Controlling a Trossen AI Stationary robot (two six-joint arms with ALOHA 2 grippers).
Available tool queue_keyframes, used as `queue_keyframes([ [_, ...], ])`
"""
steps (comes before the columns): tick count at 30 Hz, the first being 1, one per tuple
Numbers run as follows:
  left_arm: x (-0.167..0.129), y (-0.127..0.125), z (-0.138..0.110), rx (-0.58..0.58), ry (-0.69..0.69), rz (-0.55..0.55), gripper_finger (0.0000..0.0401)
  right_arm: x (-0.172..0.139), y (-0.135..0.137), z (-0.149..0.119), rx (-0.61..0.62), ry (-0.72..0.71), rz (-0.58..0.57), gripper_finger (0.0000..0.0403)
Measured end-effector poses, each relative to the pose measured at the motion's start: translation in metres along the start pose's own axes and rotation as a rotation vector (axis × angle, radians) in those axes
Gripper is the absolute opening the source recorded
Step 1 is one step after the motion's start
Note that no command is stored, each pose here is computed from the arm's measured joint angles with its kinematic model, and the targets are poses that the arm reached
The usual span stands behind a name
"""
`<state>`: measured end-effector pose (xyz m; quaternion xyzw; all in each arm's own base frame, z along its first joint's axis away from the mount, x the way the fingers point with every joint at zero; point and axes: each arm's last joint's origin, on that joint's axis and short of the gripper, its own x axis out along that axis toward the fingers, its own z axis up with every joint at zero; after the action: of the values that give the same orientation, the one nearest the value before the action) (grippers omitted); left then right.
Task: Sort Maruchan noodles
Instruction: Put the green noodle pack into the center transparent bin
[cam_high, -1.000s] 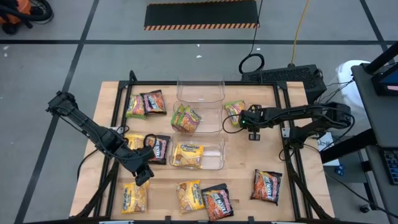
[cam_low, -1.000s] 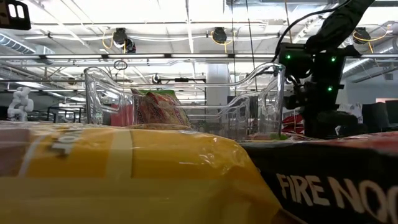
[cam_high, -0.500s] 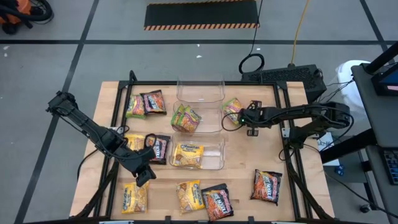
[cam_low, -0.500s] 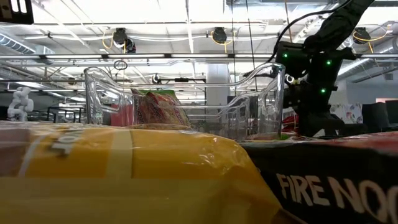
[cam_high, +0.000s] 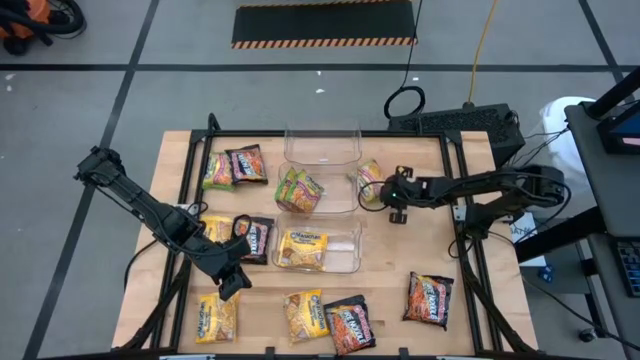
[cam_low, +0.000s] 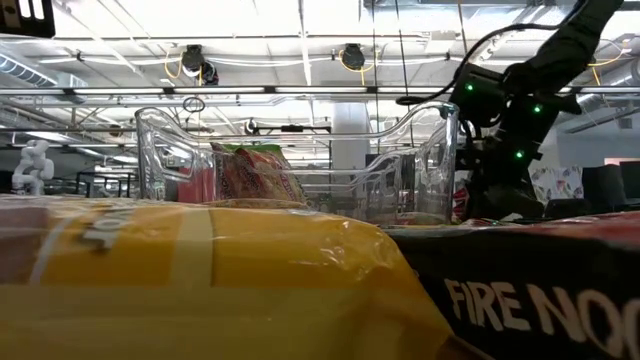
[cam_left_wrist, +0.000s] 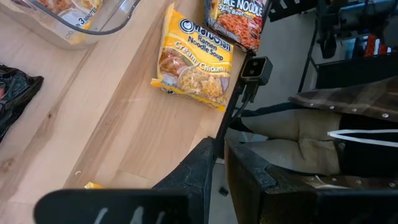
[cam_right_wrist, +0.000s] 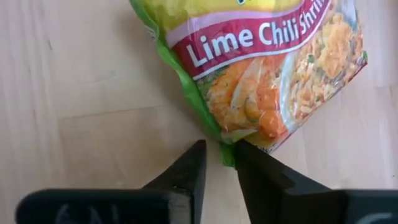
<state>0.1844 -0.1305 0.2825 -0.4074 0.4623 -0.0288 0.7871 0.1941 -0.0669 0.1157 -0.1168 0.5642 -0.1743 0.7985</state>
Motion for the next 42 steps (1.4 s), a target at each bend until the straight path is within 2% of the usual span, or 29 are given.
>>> queue_keyframes([
  [5, 0.0, 0.0, 0.0, 0.0, 0.0, 0.0, 0.0049, 0.002, 0.001, -0.003, 0.0, 0.001, 0.0, 0.005],
  [13, 0.0, -0.001, 0.0, -0.004, -0.003, -0.007, 0.0049, 0.002, 0.0, 0.003, 0.024, -0.066, -0.019, 0.0031],
  [17, 0.0, -0.001, 0.0, -0.004, -0.003, -0.007, 0.0049, 0.002, 0.0, 0.003, 0.024, -0.066, -0.019, 0.0006],
  [24, 0.0, -0.001, 0.001, -0.008, -0.012, -0.003, 0.0049, 0.0, -0.001, 0.002, 0.052, -0.062, -0.013, 0.0],
  [31, 0.0, 0.0, 0.001, -0.008, -0.04, 0.008, 0.0049, -0.019, -0.006, -0.002, 0.122, -0.068, -0.008, 0.0],
  [42, 0.0, 0.001, 0.003, -0.011, -0.061, 0.017, 0.0049, -0.055, -0.015, -0.011, 0.23, -0.161, -0.019, 0.0],
])
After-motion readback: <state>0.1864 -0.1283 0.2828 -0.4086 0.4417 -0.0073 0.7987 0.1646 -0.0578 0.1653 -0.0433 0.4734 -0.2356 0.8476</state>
